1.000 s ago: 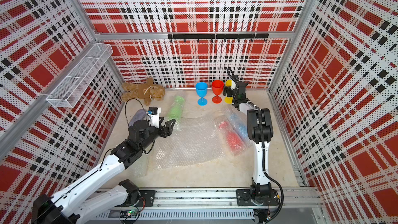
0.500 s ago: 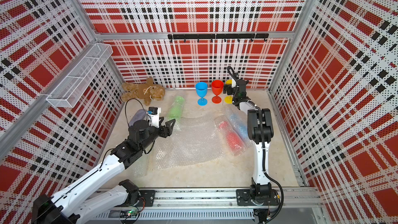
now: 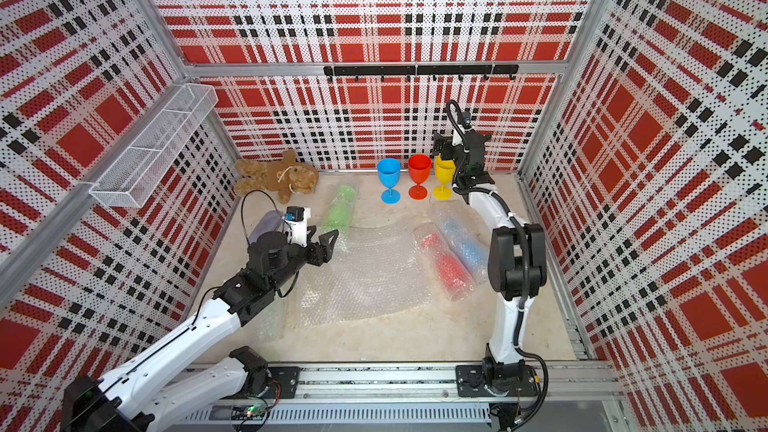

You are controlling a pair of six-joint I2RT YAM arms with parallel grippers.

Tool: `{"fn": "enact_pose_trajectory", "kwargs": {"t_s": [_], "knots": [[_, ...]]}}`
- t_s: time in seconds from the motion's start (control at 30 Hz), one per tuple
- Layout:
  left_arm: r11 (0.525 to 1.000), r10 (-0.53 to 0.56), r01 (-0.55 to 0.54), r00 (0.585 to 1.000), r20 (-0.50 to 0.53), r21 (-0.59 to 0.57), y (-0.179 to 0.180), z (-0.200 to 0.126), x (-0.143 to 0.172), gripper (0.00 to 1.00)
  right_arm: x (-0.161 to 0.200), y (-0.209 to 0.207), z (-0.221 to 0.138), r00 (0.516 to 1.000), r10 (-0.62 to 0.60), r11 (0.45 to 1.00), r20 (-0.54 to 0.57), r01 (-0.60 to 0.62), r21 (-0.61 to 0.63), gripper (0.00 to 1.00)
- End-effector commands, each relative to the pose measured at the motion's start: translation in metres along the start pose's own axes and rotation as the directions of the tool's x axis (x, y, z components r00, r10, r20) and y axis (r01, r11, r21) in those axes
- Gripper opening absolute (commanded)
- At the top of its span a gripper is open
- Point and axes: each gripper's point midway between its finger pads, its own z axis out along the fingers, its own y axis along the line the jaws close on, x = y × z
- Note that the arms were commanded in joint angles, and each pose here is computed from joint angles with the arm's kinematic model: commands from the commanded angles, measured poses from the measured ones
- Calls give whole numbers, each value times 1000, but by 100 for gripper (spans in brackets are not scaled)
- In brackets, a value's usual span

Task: Unpack wine glasses from bubble wrap
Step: Place the wine glass at the center of the board, then pick up the bubble wrap from the center of the board.

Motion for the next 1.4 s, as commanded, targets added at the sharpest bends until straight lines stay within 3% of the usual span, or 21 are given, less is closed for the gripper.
{"fn": "enact_pose_trajectory", "kwargs": {"t_s": [0.0, 0.07, 0.13, 0.23, 0.27, 0.3, 0.37, 0.43, 0.53, 0.63, 0.7, 0.8, 0.9, 1.1, 1.37], "knots": [[1000, -14, 14, 1000, 20, 0, 1, -5, -5, 73, -3, 38, -40, 991, -21, 999, -129, 25, 34, 100], [1000, -19, 19, 1000, 25, -7, 2, -6, -6, 73, 17, 39, -63, 959, 16, 994, -284, 17, 112, 100], [1000, -23, 23, 1000, 18, -7, 1, -5, -5, 73, 42, 49, -86, 911, 13, 995, -412, 30, 98, 100], [1000, -16, 16, 1000, 2, -4, -3, -3, -1, 73, 61, 48, -126, 905, 51, 987, -421, 18, 159, 100], [1000, -14, 14, 1000, -2, -2, -4, -3, -1, 73, 63, 32, -143, 918, 150, 966, -368, -56, 254, 100], [1000, -14, 14, 1000, -3, -1, -5, -2, -1, 72, 69, 25, -157, 906, 235, 956, -353, -151, 250, 100], [1000, -14, 14, 1000, -5, 4, -6, -1, -1, 72, 82, 19, -174, 836, 378, 926, -397, -344, 155, 100], [1000, -16, 16, 1000, -7, 8, -7, 0, -2, 72, 96, 17, -188, 790, 424, 901, -443, -419, 114, 100], [1000, -21, 22, 1000, -12, 20, -8, 0, -1, 71, 123, 31, -208, 777, 325, 943, -538, -312, 118, 100], [999, -23, 23, 1000, -16, 28, -9, 0, 0, 71, 158, 59, -231, 723, 236, 960, -649, -279, 38, 100], [999, -24, 24, 1000, -18, 28, -9, 0, 0, 71, 180, 68, -245, 689, 127, 985, -713, -173, 8, 100], [999, -23, 23, 1000, -21, 30, -9, 0, 1, 71, 209, 62, -253, 606, 39, 999, -795, -48, 13, 100], [999, -21, 22, 999, -24, 43, -12, 0, 1, 71, 226, 47, -255, 556, -5, 996, -831, 73, 42, 100], [999, -20, 21, 1000, -24, 45, -13, -2, 2, 71, 268, 47, -271, 428, -28, 995, -903, 100, 17, 100], [998, -16, 17, 999, -30, 52, -15, 0, 3, 70, 303, 44, -288, 349, 20, 994, -937, 98, 58, 100]]}}
